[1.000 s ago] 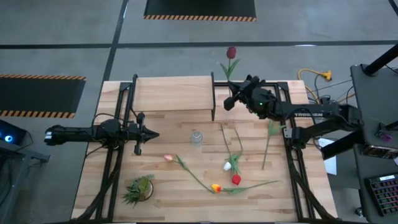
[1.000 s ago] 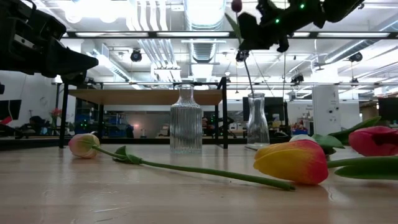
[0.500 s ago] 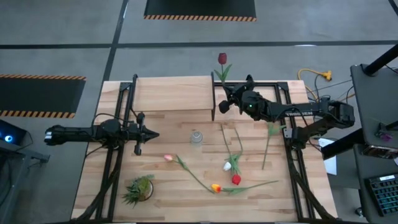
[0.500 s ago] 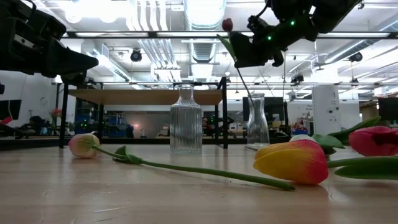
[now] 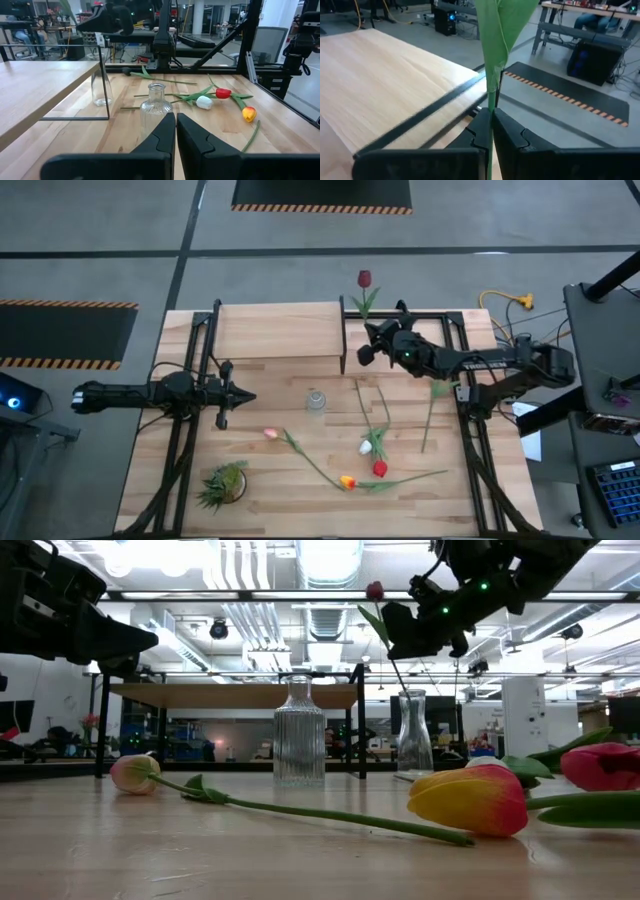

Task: Pick and place flowers into a vace then onto a shelf
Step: Put the dark red tulip into the top transparent vase, then put the black tulip into the top transparent vase

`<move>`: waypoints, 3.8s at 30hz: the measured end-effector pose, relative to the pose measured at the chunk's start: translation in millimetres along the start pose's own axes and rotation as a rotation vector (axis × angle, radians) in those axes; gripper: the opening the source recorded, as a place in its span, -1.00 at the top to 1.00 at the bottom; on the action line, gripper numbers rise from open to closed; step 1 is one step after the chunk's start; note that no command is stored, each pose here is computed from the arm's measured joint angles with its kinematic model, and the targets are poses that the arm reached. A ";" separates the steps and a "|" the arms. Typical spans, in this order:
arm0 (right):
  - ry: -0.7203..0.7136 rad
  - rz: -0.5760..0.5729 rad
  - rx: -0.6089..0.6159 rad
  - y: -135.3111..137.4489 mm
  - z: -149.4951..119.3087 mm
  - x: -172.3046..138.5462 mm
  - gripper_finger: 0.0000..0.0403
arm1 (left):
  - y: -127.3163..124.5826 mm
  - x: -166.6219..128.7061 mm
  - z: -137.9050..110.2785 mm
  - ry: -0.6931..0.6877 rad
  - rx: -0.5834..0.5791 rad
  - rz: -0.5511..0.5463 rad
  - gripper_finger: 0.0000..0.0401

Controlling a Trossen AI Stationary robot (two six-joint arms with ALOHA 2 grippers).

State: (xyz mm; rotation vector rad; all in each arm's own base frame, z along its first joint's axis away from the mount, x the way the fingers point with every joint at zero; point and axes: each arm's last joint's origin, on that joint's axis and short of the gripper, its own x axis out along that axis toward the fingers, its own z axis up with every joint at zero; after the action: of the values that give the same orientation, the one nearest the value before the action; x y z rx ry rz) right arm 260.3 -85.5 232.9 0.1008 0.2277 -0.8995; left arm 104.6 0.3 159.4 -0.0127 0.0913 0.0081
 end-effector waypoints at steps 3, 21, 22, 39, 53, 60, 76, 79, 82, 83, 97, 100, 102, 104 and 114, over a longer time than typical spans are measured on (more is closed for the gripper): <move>-0.006 -0.007 0.032 -4.0 -1.6 -4.8 0.93 | 0.0 0.0 0.0 0.000 0.000 0.000 1.00; -0.042 0.013 0.066 -10.3 8.6 -25.8 0.28 | 0.0 0.0 0.0 0.000 0.000 0.000 1.00; -0.039 0.018 0.070 -11.4 10.4 -30.1 0.26 | 0.0 0.0 0.0 0.001 0.000 0.000 1.00; 0.302 -0.021 0.325 -39.6 -9.6 -93.6 0.16 | 0.0 0.0 0.0 0.000 0.000 0.000 1.00; 0.802 -0.133 0.417 -39.5 -52.1 -94.4 0.24 | 0.0 0.0 0.0 0.001 0.000 0.000 1.00; 1.022 -0.231 0.405 -36.0 -71.5 -91.4 0.26 | 0.0 0.0 0.0 0.001 0.000 0.000 1.00; 1.271 -0.474 0.325 -36.2 -96.6 -94.1 0.26 | 0.0 0.0 0.0 0.000 0.000 0.000 1.00; 1.303 -0.501 0.320 -36.8 -98.5 -95.1 0.28 | 0.0 0.0 -0.1 0.001 0.000 0.000 1.00; 1.309 -0.512 0.310 -36.1 -100.5 -93.9 0.31 | 0.0 0.0 -0.1 0.001 0.000 0.000 1.00; 1.313 -0.518 0.305 -35.9 -101.4 -93.5 0.32 | 0.0 0.0 0.0 0.000 0.000 0.000 1.00; 1.408 -0.618 0.191 -30.4 -124.9 -83.4 0.44 | 0.0 0.0 0.0 0.000 0.000 0.000 1.00; 1.438 -0.618 0.185 -29.3 -130.0 -81.9 0.43 | 0.0 0.0 0.0 0.000 0.000 0.000 1.00; 1.443 -0.611 0.177 -29.2 -131.3 -81.4 0.42 | 0.0 0.0 0.0 0.000 0.000 0.000 1.00; 1.444 -0.607 0.172 -29.1 -131.4 -81.3 0.42 | 0.0 0.0 0.0 0.000 0.000 0.000 1.00; 1.402 -0.512 0.117 -32.9 -126.3 -84.1 0.50 | 0.0 0.0 0.0 0.000 0.000 0.000 1.00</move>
State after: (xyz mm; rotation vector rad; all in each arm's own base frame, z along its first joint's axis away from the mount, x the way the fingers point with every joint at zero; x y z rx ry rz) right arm 164.5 -18.6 130.6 0.8150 1.5557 -1.2203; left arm 104.5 0.3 159.4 -0.0129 0.0909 0.0082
